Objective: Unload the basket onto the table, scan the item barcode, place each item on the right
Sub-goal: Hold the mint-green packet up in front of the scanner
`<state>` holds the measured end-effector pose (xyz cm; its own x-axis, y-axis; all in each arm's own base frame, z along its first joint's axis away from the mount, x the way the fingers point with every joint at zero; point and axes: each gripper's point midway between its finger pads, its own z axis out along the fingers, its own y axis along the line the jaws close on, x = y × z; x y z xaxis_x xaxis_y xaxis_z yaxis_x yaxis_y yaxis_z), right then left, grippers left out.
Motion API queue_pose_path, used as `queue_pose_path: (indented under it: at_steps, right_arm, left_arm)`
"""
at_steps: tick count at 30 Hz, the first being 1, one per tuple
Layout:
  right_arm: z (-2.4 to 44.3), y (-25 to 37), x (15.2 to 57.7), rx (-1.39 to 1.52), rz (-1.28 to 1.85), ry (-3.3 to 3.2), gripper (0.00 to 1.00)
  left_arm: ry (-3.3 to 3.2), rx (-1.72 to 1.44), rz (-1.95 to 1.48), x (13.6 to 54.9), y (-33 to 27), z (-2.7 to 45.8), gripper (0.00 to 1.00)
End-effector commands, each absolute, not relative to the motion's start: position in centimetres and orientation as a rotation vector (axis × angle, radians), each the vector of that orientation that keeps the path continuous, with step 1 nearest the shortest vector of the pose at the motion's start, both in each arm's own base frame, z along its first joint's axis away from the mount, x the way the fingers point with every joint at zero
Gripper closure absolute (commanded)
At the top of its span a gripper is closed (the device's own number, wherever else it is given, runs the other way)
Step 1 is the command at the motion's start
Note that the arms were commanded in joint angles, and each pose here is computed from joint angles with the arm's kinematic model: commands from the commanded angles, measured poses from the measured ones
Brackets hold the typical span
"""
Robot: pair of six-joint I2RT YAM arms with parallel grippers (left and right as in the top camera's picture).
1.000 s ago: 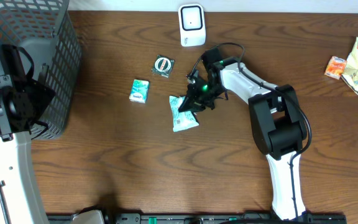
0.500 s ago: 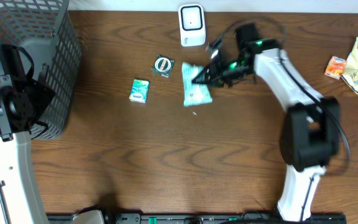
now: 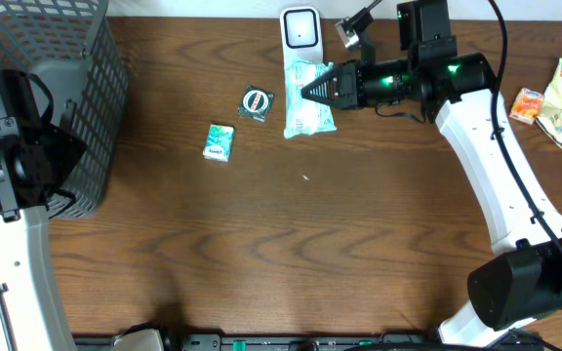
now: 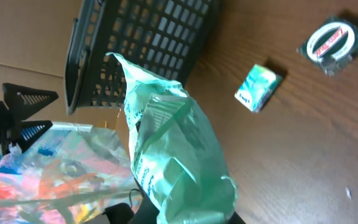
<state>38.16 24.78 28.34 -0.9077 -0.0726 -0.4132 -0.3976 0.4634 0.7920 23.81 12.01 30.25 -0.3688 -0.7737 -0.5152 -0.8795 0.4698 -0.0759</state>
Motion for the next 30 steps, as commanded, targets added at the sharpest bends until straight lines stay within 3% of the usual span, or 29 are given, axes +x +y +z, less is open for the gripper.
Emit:
queue_pose_path:
  at_steps: [1,30]
  right_arm:
    - [28.23,25.68,37.44,-0.405,1.452,2.415,0.99]
    - [27.67,25.80,37.56,-0.357,1.416,2.454,0.99]
  left_arm:
    - [2.218,-1.388,0.300,23.49,12.23,30.39,0.02]
    - [2.218,-1.388,0.300,23.49,12.23,30.39,0.02]
